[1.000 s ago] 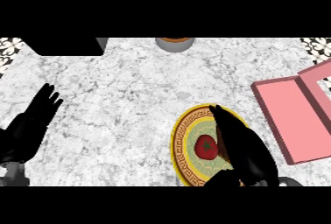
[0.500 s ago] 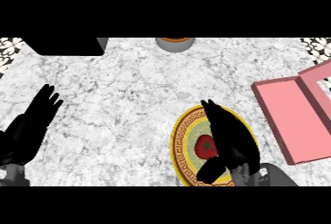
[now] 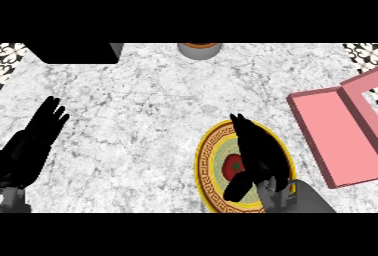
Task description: Pick the tomato from the plate and place it in the cardboard box
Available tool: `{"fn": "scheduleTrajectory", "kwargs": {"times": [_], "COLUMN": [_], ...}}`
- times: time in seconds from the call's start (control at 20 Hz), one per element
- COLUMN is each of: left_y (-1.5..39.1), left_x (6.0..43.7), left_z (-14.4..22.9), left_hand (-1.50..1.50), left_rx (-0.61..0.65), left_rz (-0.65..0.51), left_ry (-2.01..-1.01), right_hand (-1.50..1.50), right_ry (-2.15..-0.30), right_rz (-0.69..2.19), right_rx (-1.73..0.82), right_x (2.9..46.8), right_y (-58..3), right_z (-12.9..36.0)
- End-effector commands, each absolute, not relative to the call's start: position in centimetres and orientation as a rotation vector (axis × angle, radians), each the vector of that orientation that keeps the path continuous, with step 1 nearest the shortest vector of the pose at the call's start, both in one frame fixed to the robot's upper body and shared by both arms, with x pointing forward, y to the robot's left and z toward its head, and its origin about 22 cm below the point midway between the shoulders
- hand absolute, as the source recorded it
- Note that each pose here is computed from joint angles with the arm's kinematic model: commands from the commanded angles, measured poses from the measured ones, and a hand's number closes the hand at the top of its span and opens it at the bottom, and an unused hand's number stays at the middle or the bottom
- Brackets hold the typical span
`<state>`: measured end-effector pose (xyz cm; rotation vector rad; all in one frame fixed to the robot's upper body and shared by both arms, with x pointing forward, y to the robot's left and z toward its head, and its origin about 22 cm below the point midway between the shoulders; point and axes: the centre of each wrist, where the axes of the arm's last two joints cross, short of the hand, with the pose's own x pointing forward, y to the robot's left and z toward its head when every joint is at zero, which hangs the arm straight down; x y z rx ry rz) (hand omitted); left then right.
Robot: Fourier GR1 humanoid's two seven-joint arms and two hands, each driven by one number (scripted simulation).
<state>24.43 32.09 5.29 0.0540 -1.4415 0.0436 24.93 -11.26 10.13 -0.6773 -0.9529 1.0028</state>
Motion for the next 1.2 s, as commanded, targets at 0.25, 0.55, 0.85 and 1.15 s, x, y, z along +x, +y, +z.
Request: {"fn": "scheduleTrajectory", "kwargs": {"times": [0.25, 0.55, 0.85, 1.15], "left_y": [31.9, 32.1, 33.5, 33.0], "left_x": [24.3, 23.8, 23.7, 24.6], "left_z": [6.1, 4.6, 6.2, 4.7], "left_hand": [0.0, 0.0, 0.0, 0.0], "left_rx": [0.053, 0.071, 0.056, 0.044], "left_rz": [0.049, 0.045, 0.044, 0.05], "left_ry": [-1.45, -1.456, -1.434, -1.443], "right_hand": [-1.5, -1.5, -1.5, -1.5], "right_ry": [-0.78, -0.752, -0.734, -0.717], "right_rz": [1.022, 1.028, 1.051, 1.041], "right_rx": [-0.737, -0.711, -0.695, -0.723], "right_x": [23.8, 25.6, 25.5, 23.3], "right_y": [-9.6, -10.4, -10.3, -9.4], "right_z": [9.1, 7.5, 7.0, 5.1]}}
